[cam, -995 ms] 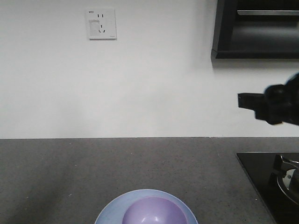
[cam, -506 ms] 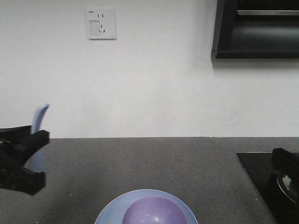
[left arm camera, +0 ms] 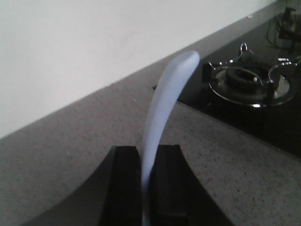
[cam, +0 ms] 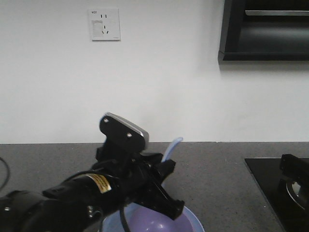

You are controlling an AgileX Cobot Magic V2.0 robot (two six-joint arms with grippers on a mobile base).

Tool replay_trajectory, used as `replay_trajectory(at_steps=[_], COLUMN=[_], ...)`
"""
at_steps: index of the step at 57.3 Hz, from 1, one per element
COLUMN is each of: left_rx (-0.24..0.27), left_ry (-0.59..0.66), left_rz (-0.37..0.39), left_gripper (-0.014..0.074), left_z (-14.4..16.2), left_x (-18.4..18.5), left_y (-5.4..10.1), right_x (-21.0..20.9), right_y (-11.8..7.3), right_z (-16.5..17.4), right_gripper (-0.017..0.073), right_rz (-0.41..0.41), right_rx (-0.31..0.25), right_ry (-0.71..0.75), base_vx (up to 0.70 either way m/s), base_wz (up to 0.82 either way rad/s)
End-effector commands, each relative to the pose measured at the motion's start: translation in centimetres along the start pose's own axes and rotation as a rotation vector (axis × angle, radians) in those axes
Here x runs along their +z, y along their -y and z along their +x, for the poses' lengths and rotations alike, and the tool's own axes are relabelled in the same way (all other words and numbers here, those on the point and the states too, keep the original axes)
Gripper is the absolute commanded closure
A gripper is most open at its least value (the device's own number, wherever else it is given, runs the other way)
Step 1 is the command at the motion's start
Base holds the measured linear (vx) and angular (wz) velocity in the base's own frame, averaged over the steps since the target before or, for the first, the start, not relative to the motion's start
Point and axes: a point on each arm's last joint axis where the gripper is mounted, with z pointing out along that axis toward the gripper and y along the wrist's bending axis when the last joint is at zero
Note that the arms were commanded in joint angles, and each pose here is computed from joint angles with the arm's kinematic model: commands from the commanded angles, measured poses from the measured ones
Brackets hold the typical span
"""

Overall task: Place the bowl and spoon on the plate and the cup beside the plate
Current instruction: 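Move the held spoon with the left gripper over the bowl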

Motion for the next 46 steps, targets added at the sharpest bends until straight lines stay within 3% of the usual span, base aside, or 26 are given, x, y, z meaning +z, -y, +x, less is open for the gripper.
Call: replay_trajectory(at_steps=[1,15,23,32,46], left_rx=[-0.044,-0.041,-0.041,-0.041,-0.046], left_ry=[0.092,-0.014,-0.056,-0.049,-0.063], left_rz=[-0.009,-0.004,0.003,-0.001,0.013], left_gripper=[0.0594,0.0582,0.0526,0.0376,0.0058], left_z=[-1.6,1.4,2.3,2.2,1.6], left_x=[0.2,2.9,3.5,3.4,2.5], left_y=[0.3,0.6,0.7,0.6,0.6], right_x=[-0.5,-0.5,-0.5,-0.5,-0.4], right_y=[0.0,0.0,0.0,0.0,0.0], right_z=[-1.7,-1.7,-1.7,-1.5,-1.2], right_gripper=[0.0051,0.0051,0.0051,0.0051,0.0051], right_rz=[0.004,0.004,0.004,0.004,0.003], right_rx=[-0.003,-0.003,-0.004,-0.004,-0.005], right_ry=[0.113,0.113,0.110,0.090,0.061], base_vx=[0.00,0.00,0.00,0.00,0.00], base_wz=[0.00,0.00,0.00,0.00,0.00])
